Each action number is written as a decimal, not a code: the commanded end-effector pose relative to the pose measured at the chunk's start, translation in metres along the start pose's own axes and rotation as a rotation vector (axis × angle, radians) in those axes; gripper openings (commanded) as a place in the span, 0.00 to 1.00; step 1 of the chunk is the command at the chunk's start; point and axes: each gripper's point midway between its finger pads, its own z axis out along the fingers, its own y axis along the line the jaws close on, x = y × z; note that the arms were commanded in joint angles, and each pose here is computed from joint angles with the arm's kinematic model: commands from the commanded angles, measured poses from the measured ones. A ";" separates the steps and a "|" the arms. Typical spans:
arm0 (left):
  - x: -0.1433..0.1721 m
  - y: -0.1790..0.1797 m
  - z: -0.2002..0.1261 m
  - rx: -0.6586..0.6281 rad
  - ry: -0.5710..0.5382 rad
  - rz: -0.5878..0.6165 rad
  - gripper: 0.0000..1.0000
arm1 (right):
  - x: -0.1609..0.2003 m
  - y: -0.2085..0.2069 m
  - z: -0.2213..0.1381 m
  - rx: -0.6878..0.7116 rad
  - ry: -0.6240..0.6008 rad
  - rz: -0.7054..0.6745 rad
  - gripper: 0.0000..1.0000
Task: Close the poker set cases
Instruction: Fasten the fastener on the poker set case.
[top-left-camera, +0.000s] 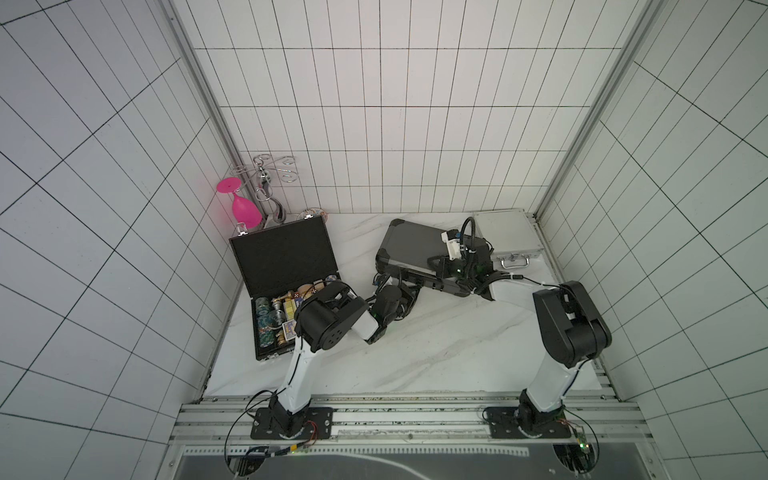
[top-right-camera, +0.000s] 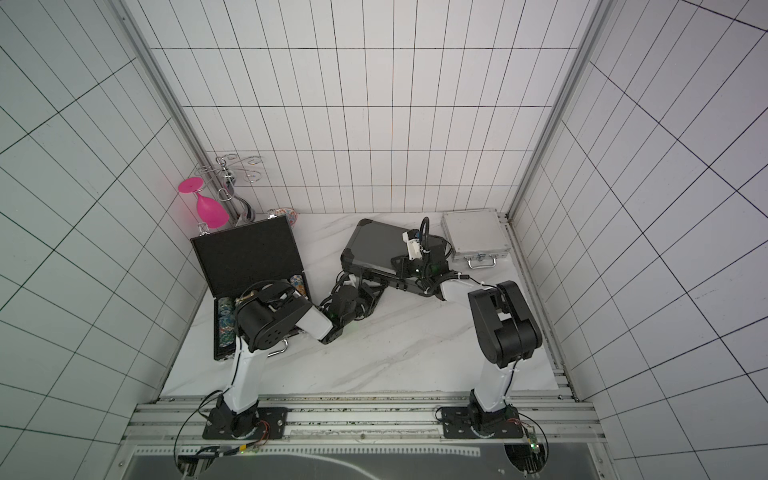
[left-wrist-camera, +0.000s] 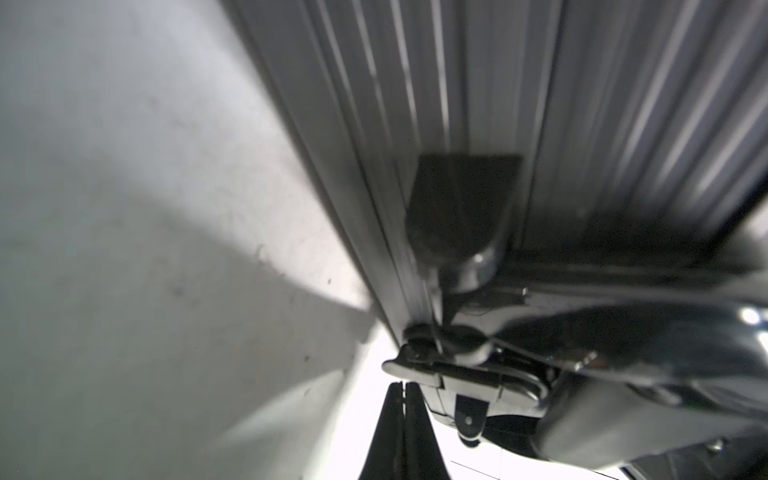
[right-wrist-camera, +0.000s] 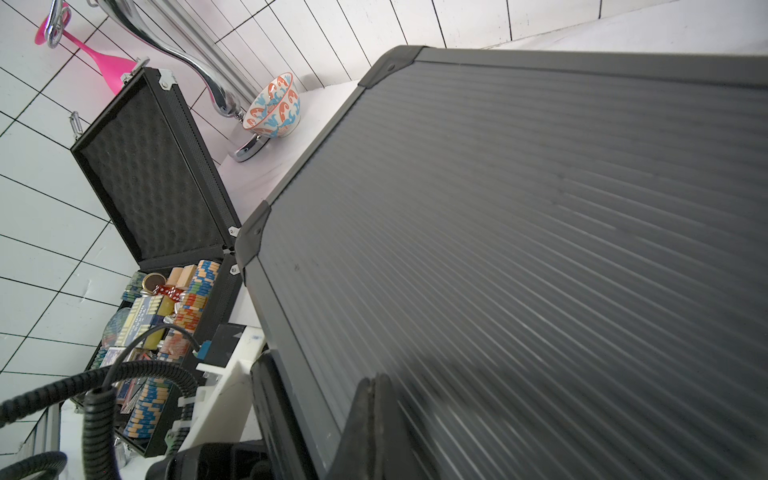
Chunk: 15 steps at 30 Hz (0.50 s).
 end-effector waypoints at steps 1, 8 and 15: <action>0.002 0.034 0.005 -0.098 -0.015 -0.003 0.00 | 0.183 -0.074 -0.022 0.258 0.522 0.304 0.02; 0.000 0.057 0.004 -0.301 -0.029 0.023 0.00 | 0.180 -0.072 -0.023 0.254 0.517 0.301 0.02; -0.015 0.069 -0.005 -0.448 -0.090 0.049 0.00 | 0.180 -0.071 -0.024 0.249 0.519 0.296 0.02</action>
